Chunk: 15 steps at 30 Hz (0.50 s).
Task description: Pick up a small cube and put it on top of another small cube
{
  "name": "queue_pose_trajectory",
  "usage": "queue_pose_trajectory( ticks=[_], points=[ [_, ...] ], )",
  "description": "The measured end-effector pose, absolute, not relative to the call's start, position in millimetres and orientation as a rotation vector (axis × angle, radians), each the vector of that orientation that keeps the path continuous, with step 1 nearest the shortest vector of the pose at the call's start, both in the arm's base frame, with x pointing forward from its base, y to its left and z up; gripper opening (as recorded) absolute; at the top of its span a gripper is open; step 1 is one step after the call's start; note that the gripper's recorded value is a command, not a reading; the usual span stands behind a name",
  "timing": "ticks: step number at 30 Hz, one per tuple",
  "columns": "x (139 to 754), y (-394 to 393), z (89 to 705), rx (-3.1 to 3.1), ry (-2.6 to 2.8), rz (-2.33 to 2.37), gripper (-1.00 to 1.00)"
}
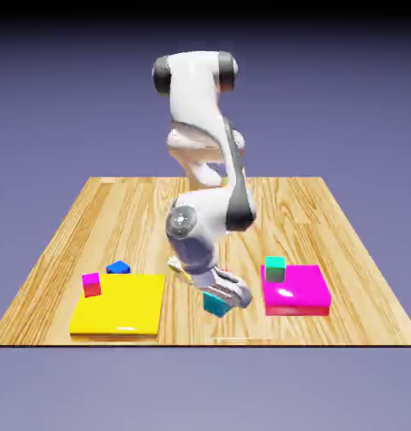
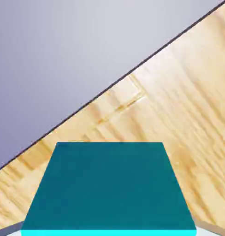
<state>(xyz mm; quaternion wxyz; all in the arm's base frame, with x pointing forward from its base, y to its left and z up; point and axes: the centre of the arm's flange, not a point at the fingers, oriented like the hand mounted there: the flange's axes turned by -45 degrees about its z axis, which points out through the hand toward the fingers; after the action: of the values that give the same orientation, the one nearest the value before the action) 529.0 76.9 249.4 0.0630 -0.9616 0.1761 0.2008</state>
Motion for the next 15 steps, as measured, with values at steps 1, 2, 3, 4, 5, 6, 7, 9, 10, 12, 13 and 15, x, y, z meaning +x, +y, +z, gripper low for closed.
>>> queue_pose_trajectory(
  ticks=[1, 2, 3, 4, 5, 6, 7, 9, 10, 12, 13, 15],
  points=[
    [517, 100, 259, -2.945, 0.394, 0.614, -1.00],
    [503, 121, 268, -2.980, 0.254, 0.622, -1.00],
    [488, 141, 277, -3.011, 0.114, 0.629, -1.00],
    [473, 160, 285, -3.038, -0.026, 0.636, -1.00],
    [456, 179, 292, -3.060, -0.172, 0.644, -1.00],
    [436, 202, 299, -3.079, -0.339, 0.651, -1.00],
    [417, 216, 305, -3.091, -0.484, 0.659, -1.00],
    [413, 214, 307, -3.096, -0.515, 0.663, -1.00],
    [410, 212, 291, -3.097, -0.511, 0.663, -1.00],
    [401, 210, 260, -3.096, -0.517, 0.663, -1.00],
    [395, 209, 245, -3.096, -0.517, 0.663, -1.00],
    [394, 208, 241, -3.098, -0.519, 0.663, 1.00]
  ],
)
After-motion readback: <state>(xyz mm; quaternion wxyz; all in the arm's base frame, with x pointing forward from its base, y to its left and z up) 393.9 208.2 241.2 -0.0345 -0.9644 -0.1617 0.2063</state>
